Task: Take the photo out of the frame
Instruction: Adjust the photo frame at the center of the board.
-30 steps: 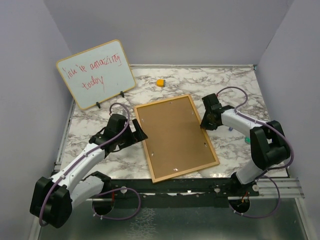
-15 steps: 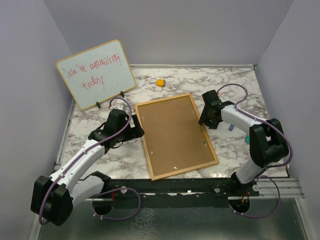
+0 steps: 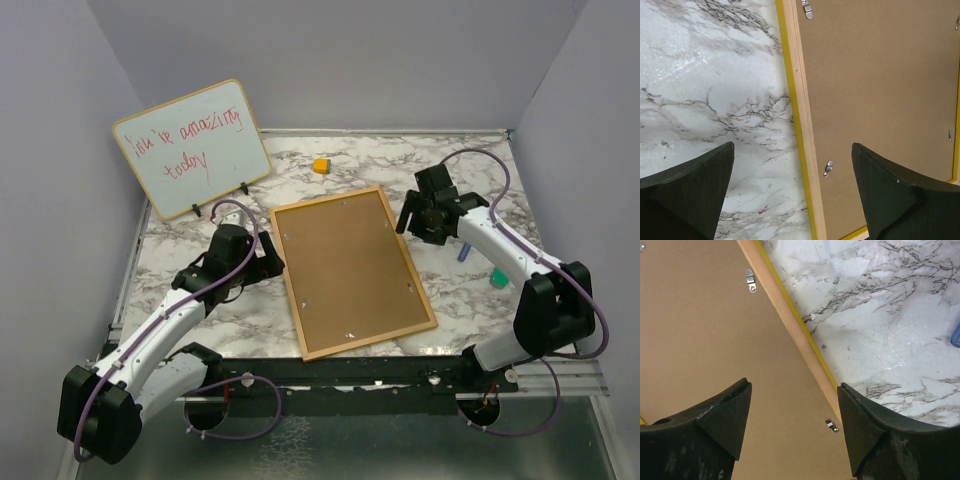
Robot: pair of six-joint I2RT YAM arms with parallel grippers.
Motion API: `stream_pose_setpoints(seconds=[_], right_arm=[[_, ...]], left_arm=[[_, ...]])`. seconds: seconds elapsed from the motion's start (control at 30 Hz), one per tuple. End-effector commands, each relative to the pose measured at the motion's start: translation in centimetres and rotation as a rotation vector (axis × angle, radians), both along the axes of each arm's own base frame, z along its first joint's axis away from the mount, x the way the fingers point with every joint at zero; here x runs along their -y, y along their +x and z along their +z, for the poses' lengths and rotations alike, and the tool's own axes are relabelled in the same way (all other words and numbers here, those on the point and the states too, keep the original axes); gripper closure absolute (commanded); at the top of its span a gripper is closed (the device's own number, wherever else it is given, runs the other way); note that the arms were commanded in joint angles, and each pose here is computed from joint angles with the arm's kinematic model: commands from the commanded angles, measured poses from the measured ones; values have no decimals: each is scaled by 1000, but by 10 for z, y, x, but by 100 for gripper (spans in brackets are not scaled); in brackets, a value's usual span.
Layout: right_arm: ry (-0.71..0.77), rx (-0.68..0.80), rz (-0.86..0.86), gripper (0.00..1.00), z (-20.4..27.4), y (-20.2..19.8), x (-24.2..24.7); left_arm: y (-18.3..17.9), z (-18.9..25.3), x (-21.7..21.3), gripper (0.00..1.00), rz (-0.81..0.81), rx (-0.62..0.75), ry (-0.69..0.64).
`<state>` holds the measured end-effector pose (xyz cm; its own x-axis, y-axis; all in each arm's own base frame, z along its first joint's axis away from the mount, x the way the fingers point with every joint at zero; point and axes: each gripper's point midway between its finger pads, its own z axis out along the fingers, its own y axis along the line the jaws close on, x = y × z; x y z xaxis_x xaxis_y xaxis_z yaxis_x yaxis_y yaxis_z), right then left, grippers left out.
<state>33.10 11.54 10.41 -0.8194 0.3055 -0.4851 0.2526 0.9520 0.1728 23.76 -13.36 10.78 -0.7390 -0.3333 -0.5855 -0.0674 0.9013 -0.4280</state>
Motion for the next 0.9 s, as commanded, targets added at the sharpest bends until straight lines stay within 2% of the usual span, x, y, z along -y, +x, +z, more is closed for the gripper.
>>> stream_pose_setpoints(seconds=[0.0, 0.2, 0.43, 0.53, 0.63, 0.7, 0.8, 0.87], right_arm=[[36, -28, 10, 28, 9, -14, -3], [172, -104, 26, 30, -8, -44, -22], [189, -111, 22, 31, -13, -68, -19], [237, -51, 67, 33, -3, -69, -26], [276, 49, 94, 35, 16, -69, -33], [270, 132, 125, 35, 33, -69, -39], [224, 271, 175, 34, 58, -71, -51], [222, 303, 218, 32, 65, -76, -63]], left_arm=[[4, -4, -2, 1, 23, 3, 13], [3, -16, 2, 1, 2, -48, 24], [0, -30, 5, 1, -20, -105, 37], [0, -37, 6, 1, -28, -133, 48], [0, -33, 17, 1, -133, -142, 45], [4, -27, 14, 1, -176, -128, 103], [14, -21, -7, 1, -134, -115, 224], [18, -18, -12, 1, -118, -96, 243]])
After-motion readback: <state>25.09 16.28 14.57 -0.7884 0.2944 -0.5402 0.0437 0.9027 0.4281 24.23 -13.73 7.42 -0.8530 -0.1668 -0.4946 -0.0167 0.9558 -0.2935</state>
